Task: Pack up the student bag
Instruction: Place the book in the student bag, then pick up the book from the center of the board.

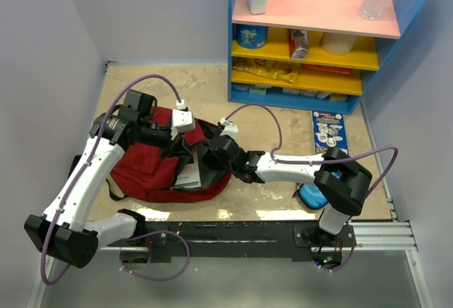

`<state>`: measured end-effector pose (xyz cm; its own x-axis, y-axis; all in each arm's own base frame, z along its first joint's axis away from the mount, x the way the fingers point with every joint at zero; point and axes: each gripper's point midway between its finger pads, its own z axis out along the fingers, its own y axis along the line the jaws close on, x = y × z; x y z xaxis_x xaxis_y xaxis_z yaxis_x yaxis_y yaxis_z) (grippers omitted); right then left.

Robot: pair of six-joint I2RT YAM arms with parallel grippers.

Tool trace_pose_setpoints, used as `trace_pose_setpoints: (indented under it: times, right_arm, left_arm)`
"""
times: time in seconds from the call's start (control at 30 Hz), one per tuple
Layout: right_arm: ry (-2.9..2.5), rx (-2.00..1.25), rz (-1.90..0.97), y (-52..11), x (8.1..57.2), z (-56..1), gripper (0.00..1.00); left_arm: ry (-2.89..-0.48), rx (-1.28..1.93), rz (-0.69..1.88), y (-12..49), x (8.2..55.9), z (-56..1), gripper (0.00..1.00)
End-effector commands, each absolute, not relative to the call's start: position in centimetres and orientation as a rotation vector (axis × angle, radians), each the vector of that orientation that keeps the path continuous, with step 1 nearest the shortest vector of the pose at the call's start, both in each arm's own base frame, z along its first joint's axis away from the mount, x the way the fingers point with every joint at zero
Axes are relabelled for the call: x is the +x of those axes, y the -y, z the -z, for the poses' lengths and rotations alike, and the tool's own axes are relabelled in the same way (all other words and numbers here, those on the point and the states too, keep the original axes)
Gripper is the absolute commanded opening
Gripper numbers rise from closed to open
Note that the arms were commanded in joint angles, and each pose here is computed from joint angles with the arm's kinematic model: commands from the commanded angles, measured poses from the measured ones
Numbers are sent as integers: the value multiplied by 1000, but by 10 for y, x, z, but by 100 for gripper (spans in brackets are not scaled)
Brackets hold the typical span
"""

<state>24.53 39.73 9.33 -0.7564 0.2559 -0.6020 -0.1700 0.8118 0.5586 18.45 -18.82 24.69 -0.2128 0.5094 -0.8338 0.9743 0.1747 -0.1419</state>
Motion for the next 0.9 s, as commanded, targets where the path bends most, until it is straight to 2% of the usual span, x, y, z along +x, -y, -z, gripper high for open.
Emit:
trace_pose_setpoints:
  times: [0.0,0.1,0.2,0.23,0.3,0.33,0.4,0.43,0.5,0.53,0.63,0.7,0.87]
  right_arm:
    - [-2189,18,-1012,-441,236,-128,1]
    - [-2179,-50,-1088,-459,230,-135,5]
    - [-2152,-22,-1019,-438,245,-147,17]
    - [-2140,-17,-989,-429,251,-152,34]
    - [-2147,85,-879,-382,274,-159,51]
    - [-2146,139,-874,-364,282,-162,67]
    - [-2092,267,-873,-310,306,-180,85]
    - [-2067,286,-863,-293,312,-188,99]
    - [-2017,370,-755,-244,328,-212,99]
    - [-2046,395,-597,-214,331,-205,99]
    - [-2001,567,-362,-137,356,-222,99]
    - [-1999,683,-253,-81,368,-219,99]
    - [-2084,846,1,4,377,-186,99]
  left_arm:
    - [-1700,1414,944,198,186,-270,0]
    - [-1699,1413,943,198,186,-271,0]
    - [-1705,1418,933,196,186,-269,0]
    - [-1704,1423,920,195,187,-269,0]
    - [-1707,1427,915,195,188,-267,0]
    - [-1706,1431,912,194,188,-266,0]
    - [-1705,1434,910,195,188,-265,0]
    - [-1703,1434,910,195,188,-265,0]
    - [-1702,1435,910,194,188,-265,0]
    - [-1699,1438,908,194,188,-265,0]
    - [-1698,1440,907,194,188,-264,0]
    - [-1695,1447,907,194,187,-264,0]
    - [-1687,1453,909,195,188,-257,0]
